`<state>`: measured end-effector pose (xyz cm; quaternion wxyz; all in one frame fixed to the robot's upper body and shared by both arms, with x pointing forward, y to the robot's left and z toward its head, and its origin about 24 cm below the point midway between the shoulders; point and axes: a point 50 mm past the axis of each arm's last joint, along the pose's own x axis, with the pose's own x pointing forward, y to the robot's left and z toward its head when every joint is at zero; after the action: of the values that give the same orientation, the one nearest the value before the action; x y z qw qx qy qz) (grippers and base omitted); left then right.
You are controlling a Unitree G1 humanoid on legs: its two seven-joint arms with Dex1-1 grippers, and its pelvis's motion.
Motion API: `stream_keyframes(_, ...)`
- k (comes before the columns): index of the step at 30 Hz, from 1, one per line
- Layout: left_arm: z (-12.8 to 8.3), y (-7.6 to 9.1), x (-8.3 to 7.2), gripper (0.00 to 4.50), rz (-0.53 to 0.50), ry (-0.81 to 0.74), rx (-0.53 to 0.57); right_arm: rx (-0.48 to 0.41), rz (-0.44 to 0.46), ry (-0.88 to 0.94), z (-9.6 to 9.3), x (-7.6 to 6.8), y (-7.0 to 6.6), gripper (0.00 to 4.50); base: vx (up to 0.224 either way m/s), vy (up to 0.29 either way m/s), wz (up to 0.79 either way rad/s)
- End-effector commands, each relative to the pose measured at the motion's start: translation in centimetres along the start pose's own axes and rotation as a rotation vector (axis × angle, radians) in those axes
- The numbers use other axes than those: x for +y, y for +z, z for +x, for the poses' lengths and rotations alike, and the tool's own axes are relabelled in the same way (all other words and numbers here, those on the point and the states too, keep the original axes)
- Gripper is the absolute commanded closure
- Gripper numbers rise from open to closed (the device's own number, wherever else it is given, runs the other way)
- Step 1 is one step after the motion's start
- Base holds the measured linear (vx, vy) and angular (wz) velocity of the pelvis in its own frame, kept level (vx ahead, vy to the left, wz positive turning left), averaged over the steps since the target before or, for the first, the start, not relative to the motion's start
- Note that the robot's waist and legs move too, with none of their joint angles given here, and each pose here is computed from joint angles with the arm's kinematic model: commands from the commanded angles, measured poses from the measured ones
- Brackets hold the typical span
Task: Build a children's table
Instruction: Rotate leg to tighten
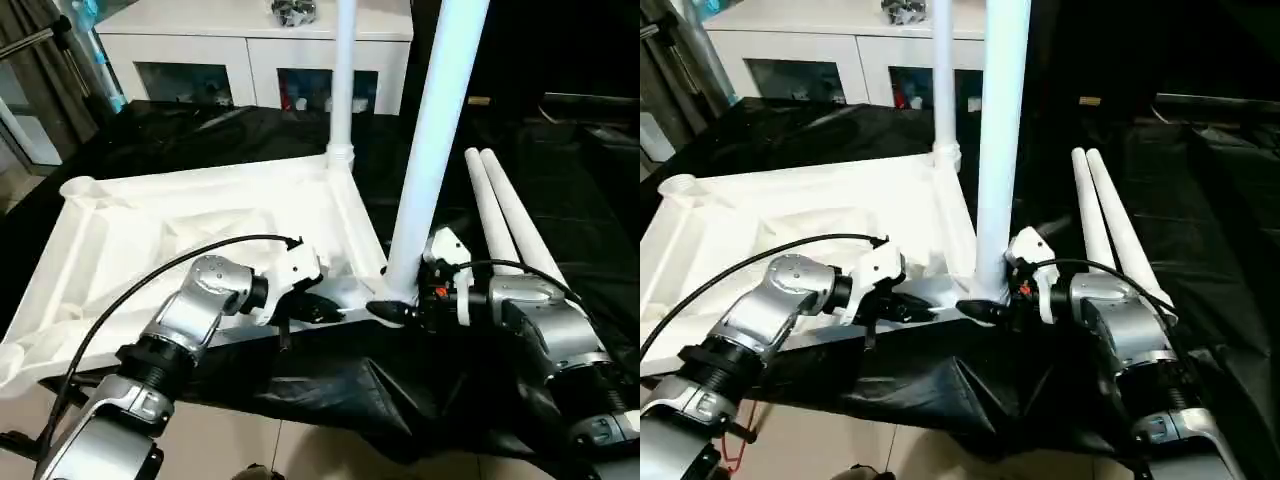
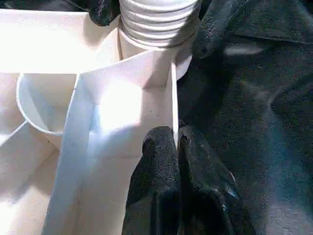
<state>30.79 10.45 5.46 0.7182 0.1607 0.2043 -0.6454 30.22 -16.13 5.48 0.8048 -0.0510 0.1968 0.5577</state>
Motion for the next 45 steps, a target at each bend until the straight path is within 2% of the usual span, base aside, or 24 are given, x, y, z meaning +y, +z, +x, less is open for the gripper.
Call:
stream_keyframes(1, 0.4, 1.6, -0.7, 4.5, 0.079, -0.091, -0.052, 0.011, -0.034, 0.109, 0.9, 1.2, 0.5, 0.93, 0.0, 0.0, 0.0)
stream_keyframes(4, -0.5, 1.1, -0.7, 4.5, 0.078, -0.118, -0.033, 0.03, -0.028, 0.143, 0.7, 1.5, 0.4, 1.05, 0.0, 0.0, 0.0)
stream_keyframes(5, -0.6, 1.1, -0.7, 4.5, 0.076, -0.12, -0.031, 0.03, -0.027, 0.149, 0.8, 1.7, 0.3, 1.25, 0.0, 0.0, 0.0)
stream_keyframes(10, -0.7, 1.0, -0.7, 4.5, 0.064, -0.109, -0.04, 0.026, -0.019, 0.16, 1.3, 2.1, 0.1, 1.63, 0.0, 0.0, 0.0)
stream_keyframes(13, -0.5, 1.1, -0.5, 4.5, 0.054, -0.082, -0.049, 0.018, -0.014, 0.141, 1.7, 2.2, -0.1, 1.68, 0.0, 0.0, 0.0)
stream_keyframes(15, -0.2, 1.3, -0.1, 4.5, 0.034, -0.036, -0.062, 0.011, -0.007, 0.062, 2.2, 1.8, -0.3, 1.71, 0.0, 0.0, 0.0)
stream_keyframes(16, 0.3, 1.6, 0.4, 4.5, 0.003, 0.022, -0.081, 0.007, 0.001, -0.06, 3.0, 1.2, -0.8, 1.73, 0.0, 0.0, 0.0)
stream_keyframes(17, 0.3, 1.6, 0.4, 4.5, 0.002, 0.023, -0.081, 0.007, 0.001, -0.061, 3.0, 1.2, -0.8, 1.73, 0.0, 0.0, 0.0)
stream_keyframes(19, 0.9, 1.9, 1.1, 4.5, -0.02, 0.107, -0.089, -0.001, 0.05, -0.255, 4.0, 0.0, -1.2, 1.75, 0.0, 0.0, 0.0)
stream_keyframes(21, 1.4, 2.1, 1.6, 4.5, -0.038, 0.177, -0.085, -0.021, 0.101, -0.356, 4.7, -0.6, -1.3, 1.75, 0.0, 0.0, 0.0)
stream_keyframes(25, 2.0, 2.5, 2.4, 4.5, -0.071, 0.276, -0.081, -0.041, 0.172, -0.466, 5.8, -1.0, -1.3, 1.77, 0.0, 0.0, 0.0)
stream_keyframes(26, 2.7, 2.9, 2.8, 4.5, -0.101, 0.357, -0.081, -0.035, 0.227, -0.55, 7.2, -1.2, -1.3, 1.77, 0.0, 0.0, 0.0)
stream_keyframes(27, 3.0, 3.1, 2.9, 4.5, -0.109, 0.38, -0.082, -0.031, 0.232, -0.571, 7.8, -1.1, -1.1, 1.77, 0.0, 0.0, 0.0)
stream_keyframes(28, 3.2, 3.3, 2.8, 4.5, -0.111, 0.384, -0.084, -0.036, 0.226, -0.563, 8.3, -1.0, -0.9, 1.77, 0.0, 0.0, 0.0)
stream_keyframes(29, 3.4, 3.4, 2.8, 4.5, -0.11, 0.381, -0.085, -0.041, 0.219, -0.553, 8.6, -0.9, -0.8, 1.22, 0.0, 0.0, 0.0)
stream_keyframes(31, 3.8, 3.6, 2.4, 4.5, -0.091, 0.344, -0.104, -0.107, 0.249, -0.515, 9.0, -0.7, 0.0, 1.05, 0.0, 0.0, 0.0)
stream_keyframes(36, 3.8, 3.5, 2.1, 4.5, -0.062, 0.31, -0.107, -0.125, 0.229, -0.481, 8.8, -0.8, 0.5, 0.71, 0.0, 0.0, 0.0)
stream_keyframes(38, 3.4, 3.1, 1.7, 4.5, -0.044, 0.263, -0.092, -0.117, 0.16, -0.421, 8.1, -0.8, 0.7, 0.44, 0.0, 0.0, 0.0)
stream_keyframes(40, 3.3, 3.1, 1.6, 4.5, -0.039, 0.249, -0.091, -0.114, 0.138, -0.397, 7.9, -0.8, 0.8, 0.44, 0.0, 0.0, 0.0)
stream_keyframes(44, 2.0, 2.2, 1.1, 4.5, -0.007, 0.134, -0.061, -0.113, 0.046, -0.163, 5.0, -0.1, 0.9, 0.44, 0.0, 0.0, 0.0)
stream_keyframes(45, 2.0, 2.2, 1.1, 4.5, -0.007, 0.134, -0.061, -0.113, 0.046, -0.163, 5.0, -0.1, 0.9, 0.44, 0.0, 0.0, 0.0)
